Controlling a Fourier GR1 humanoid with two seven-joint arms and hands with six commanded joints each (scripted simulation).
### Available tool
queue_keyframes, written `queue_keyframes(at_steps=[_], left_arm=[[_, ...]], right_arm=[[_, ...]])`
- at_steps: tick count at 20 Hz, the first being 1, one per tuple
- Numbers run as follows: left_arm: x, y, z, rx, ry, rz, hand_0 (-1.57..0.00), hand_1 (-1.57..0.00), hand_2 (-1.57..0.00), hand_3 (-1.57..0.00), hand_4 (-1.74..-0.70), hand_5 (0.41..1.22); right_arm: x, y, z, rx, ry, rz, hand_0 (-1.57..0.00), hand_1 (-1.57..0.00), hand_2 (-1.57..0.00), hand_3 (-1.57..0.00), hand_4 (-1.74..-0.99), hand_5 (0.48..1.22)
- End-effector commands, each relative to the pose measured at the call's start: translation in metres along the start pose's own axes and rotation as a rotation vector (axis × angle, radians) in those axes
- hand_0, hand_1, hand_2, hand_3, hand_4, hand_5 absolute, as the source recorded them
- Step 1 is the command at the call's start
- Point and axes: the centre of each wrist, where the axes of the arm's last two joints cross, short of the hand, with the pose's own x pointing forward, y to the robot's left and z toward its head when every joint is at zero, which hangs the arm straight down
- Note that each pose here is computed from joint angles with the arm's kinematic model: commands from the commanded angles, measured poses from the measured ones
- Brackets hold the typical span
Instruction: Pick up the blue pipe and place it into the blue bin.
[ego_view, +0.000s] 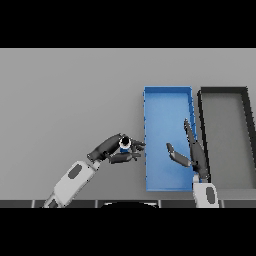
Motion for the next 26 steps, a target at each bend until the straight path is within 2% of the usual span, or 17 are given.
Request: queue_keyframes(at_steps=[1,3,5,8,10,12,17,23,26], left_arm=[[0.0,-0.002,0.0,0.001,0.002,-0.004,-1.57,-1.57,-1.57,-1.44,-1.73,1.22],[0.001,-0.003,0.001,0.001,0.0,-0.017,-1.57,-1.57,-1.57,-1.44,-1.73,1.22],[-0.001,-0.002,0.001,0.005,0.007,-0.017,-1.57,-1.57,-1.57,-1.44,-1.73,1.22],[0.003,-0.001,0.0,0.001,-0.003,-0.015,-1.57,-1.57,-1.57,-1.44,-1.73,1.221],[-0.001,-0.002,0.001,-0.003,0.014,-0.015,-1.57,-1.57,-1.57,-1.44,-1.73,1.221],[0.001,-0.002,0.001,-0.013,0.005,-0.016,-1.57,-1.57,-1.57,-1.44,-1.73,1.221],[-0.001,-0.002,0.0,-0.011,0.017,-0.016,-1.57,-1.57,-1.57,-1.44,-1.73,1.221],[-0.002,-0.002,-0.005,-0.012,0.027,-0.027,-1.57,-1.57,-1.57,-1.44,-1.73,1.221],[-0.001,0.001,-0.004,-0.018,0.017,-0.027,-1.57,-1.57,-1.57,-1.44,-1.73,1.221]], right_arm=[[-0.001,-0.005,0.0,-0.002,0.01,0.003,0.0,0.0,0.0,0.0,-1.192,0.628],[-0.002,0.003,-0.001,0.002,0.02,-0.007,0.0,0.0,0.0,0.0,-1.207,0.619],[0.001,-0.002,0.001,0.007,-0.02,-0.02,0.0,0.0,0.0,0.0,-1.191,0.619],[0.026,-0.013,-0.005,0.118,-0.104,-0.14,0.0,0.0,0.0,0.0,-1.199,0.593],[0.048,-0.026,-0.01,0.209,-0.127,-0.153,0.0,0.0,0.0,0.0,-1.215,0.561],[0.072,-0.03,-0.014,0.326,-0.156,-0.143,0.0,0.0,0.0,0.0,-1.25,0.532],[0.119,-0.014,-0.03,0.568,-0.224,-0.076,0.0,0.0,0.0,0.0,-1.305,0.522],[0.158,0.007,-0.054,0.765,-0.29,0.01,0.0,0.0,0.0,0.0,-1.303,0.532],[0.167,0.022,-0.066,0.834,-0.306,0.039,0.0,0.0,0.0,0.0,-1.282,0.53]])
